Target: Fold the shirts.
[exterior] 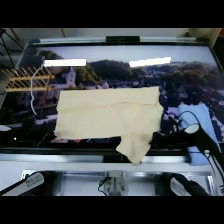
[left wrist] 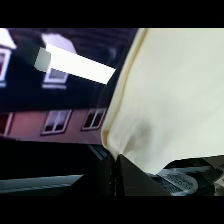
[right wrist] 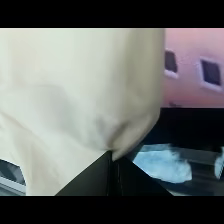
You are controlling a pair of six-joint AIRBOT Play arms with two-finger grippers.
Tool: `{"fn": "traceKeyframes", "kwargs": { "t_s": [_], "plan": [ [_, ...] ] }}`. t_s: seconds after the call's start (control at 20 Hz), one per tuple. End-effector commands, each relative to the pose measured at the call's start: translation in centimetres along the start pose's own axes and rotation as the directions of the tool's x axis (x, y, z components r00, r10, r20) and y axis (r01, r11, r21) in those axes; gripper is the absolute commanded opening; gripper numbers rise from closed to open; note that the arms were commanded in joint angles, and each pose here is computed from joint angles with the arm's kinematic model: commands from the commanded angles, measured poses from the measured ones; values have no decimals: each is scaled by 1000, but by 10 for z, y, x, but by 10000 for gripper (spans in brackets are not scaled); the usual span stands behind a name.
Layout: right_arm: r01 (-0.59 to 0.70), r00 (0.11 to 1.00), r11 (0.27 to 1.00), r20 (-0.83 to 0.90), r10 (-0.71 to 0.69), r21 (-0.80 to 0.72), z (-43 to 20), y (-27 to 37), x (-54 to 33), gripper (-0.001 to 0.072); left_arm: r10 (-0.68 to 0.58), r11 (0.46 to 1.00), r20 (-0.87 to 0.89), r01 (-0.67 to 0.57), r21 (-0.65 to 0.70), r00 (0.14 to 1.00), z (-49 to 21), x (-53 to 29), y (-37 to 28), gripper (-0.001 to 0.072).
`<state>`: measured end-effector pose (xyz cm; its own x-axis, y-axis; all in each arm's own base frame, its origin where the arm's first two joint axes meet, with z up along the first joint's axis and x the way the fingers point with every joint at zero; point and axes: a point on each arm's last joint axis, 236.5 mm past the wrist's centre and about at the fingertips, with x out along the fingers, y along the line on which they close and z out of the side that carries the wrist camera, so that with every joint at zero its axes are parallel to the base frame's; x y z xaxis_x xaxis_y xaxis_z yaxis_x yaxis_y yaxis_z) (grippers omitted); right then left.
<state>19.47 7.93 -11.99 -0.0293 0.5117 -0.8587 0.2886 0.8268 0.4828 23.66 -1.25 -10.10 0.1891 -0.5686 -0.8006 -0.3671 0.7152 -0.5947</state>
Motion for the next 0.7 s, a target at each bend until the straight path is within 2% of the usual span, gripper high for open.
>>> {"fn": "traceKeyframes", "kwargs": {
  "t_s": [0.0, 0.2, 0.4, 0.65],
  "plan": [
    [22, 1000, 998, -13, -23, -67, -1, 8, 3, 53, -1, 1000, 3, 1, 6, 1000, 2, -2, -1, 35],
    [28, 998, 980, 54, -17, -197, 30, 38, -46, 53, -47, 989, 16, 44, 139, 999, 20, -32, -31, 34],
    [61, 962, 967, 274, 9, -247, 98, 74, -103, 52, -107, 966, 110, 77, 247, 988, 62, -69, -78, 32],
    [59, 924, 965, 380, 44, -256, 184, 99, -129, 52, -105, 966, 201, 52, 254, 974, 134, -70, -113, 32]
  ]
}}
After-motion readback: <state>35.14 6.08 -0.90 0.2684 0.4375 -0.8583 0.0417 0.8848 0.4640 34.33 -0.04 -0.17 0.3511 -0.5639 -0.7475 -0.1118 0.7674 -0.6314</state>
